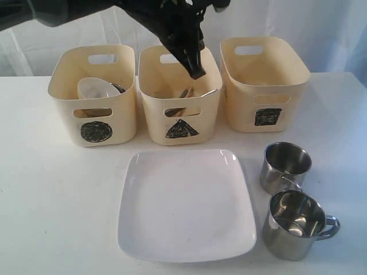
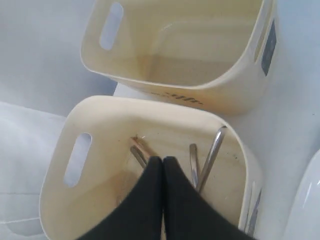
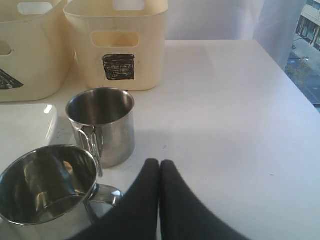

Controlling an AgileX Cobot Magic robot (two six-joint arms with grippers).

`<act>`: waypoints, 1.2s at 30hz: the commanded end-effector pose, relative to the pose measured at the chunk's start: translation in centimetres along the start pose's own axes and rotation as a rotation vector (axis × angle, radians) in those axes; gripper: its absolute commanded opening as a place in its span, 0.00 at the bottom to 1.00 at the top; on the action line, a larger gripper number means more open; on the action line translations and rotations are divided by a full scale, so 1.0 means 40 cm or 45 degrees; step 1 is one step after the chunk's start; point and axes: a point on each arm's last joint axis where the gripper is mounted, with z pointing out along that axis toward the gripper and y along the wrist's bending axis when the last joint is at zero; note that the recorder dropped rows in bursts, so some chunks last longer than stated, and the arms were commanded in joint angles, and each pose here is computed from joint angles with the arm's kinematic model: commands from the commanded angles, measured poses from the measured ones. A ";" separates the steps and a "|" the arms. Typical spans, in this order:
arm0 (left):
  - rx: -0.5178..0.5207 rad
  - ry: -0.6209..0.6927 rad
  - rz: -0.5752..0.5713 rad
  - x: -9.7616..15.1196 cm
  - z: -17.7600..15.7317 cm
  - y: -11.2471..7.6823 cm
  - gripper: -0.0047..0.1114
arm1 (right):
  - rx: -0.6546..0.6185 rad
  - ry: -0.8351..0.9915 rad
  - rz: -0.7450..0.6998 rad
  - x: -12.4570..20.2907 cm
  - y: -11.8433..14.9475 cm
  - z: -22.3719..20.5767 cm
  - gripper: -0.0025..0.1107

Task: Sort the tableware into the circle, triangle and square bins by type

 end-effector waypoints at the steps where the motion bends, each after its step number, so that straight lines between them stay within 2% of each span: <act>1: 0.050 -0.037 -0.027 -0.032 -0.067 -0.010 0.04 | -0.002 -0.018 -0.005 0.000 0.000 0.000 0.02; 5: 0.104 -0.019 -0.043 -0.032 -0.090 -0.024 0.04 | -0.002 -0.018 -0.005 0.000 0.000 0.000 0.02; 12: 0.186 0.025 -0.090 0.022 -0.117 -0.077 0.04 | -0.002 -0.018 -0.005 0.000 0.000 0.000 0.02; 21: 0.149 -0.108 -0.239 0.099 -0.243 -0.146 0.04 | -0.002 -0.018 -0.005 0.000 0.000 0.000 0.02; 25: 0.097 -0.155 -0.322 0.170 -0.298 -0.197 0.04 | -0.002 -0.018 -0.005 0.000 0.000 0.000 0.02; 27: 0.046 -0.199 -0.412 0.214 -0.330 -0.226 0.04 | -0.002 -0.018 -0.005 0.000 0.000 0.000 0.02; 30: -0.054 -0.312 -0.621 0.325 -0.409 -0.301 0.04 | -0.002 -0.018 -0.005 0.000 0.000 0.000 0.02; 34: -0.045 -0.299 -0.633 0.449 -0.480 -0.400 0.04 | -0.002 -0.018 -0.005 0.000 0.000 0.000 0.02; 36: -0.051 -0.346 -0.684 0.485 -0.514 -0.429 0.04 | -0.002 -0.018 -0.005 0.000 0.000 0.000 0.02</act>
